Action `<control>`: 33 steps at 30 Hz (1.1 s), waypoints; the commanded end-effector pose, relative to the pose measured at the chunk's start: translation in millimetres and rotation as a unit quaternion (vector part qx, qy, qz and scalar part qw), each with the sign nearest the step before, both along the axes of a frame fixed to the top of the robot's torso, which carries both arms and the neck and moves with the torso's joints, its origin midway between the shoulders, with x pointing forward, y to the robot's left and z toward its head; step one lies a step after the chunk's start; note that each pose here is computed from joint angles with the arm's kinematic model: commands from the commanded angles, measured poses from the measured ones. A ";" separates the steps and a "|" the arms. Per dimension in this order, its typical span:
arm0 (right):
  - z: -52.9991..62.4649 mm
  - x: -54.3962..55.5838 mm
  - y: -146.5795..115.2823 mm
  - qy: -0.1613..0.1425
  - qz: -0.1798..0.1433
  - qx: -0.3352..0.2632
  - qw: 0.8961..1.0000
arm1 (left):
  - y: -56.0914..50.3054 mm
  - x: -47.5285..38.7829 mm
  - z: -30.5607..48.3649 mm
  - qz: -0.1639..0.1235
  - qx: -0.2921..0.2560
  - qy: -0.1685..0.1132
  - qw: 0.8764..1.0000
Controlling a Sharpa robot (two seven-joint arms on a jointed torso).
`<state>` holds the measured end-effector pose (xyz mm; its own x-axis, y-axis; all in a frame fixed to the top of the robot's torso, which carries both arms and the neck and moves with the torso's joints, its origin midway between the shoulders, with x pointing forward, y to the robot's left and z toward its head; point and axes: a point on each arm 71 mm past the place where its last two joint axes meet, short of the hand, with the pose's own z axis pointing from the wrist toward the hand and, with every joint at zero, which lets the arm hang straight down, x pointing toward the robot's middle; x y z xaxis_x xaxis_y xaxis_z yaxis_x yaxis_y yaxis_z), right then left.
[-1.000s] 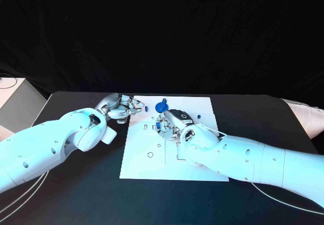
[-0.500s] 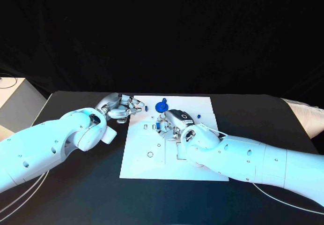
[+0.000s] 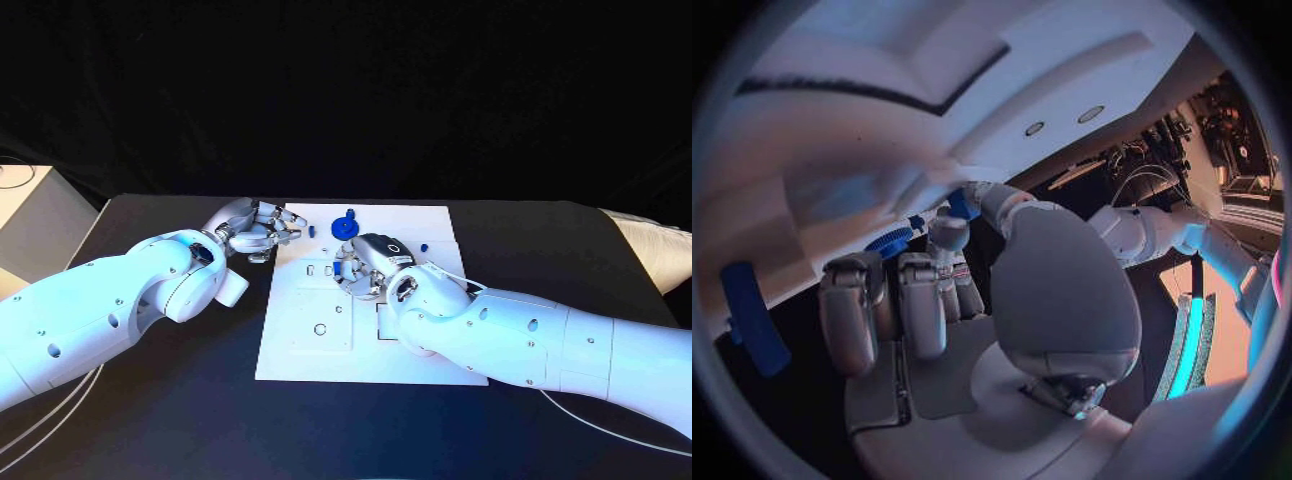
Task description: Assemble the parts on the task board
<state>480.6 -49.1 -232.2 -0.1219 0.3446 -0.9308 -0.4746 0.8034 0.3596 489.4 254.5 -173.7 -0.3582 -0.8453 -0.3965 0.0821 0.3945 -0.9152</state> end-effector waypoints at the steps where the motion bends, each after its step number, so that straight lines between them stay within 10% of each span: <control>1: -1.8 -0.8 0.1 0.003 0.003 -0.011 1.000 | -1.7 -0.3 0.2 -0.007 -0.001 0.001 1.000; 33: 0.9 -2.9 -2.9 -0.012 -0.005 0.004 1.000 | 0.4 -0.7 -1.6 -0.005 0.001 0.003 1.000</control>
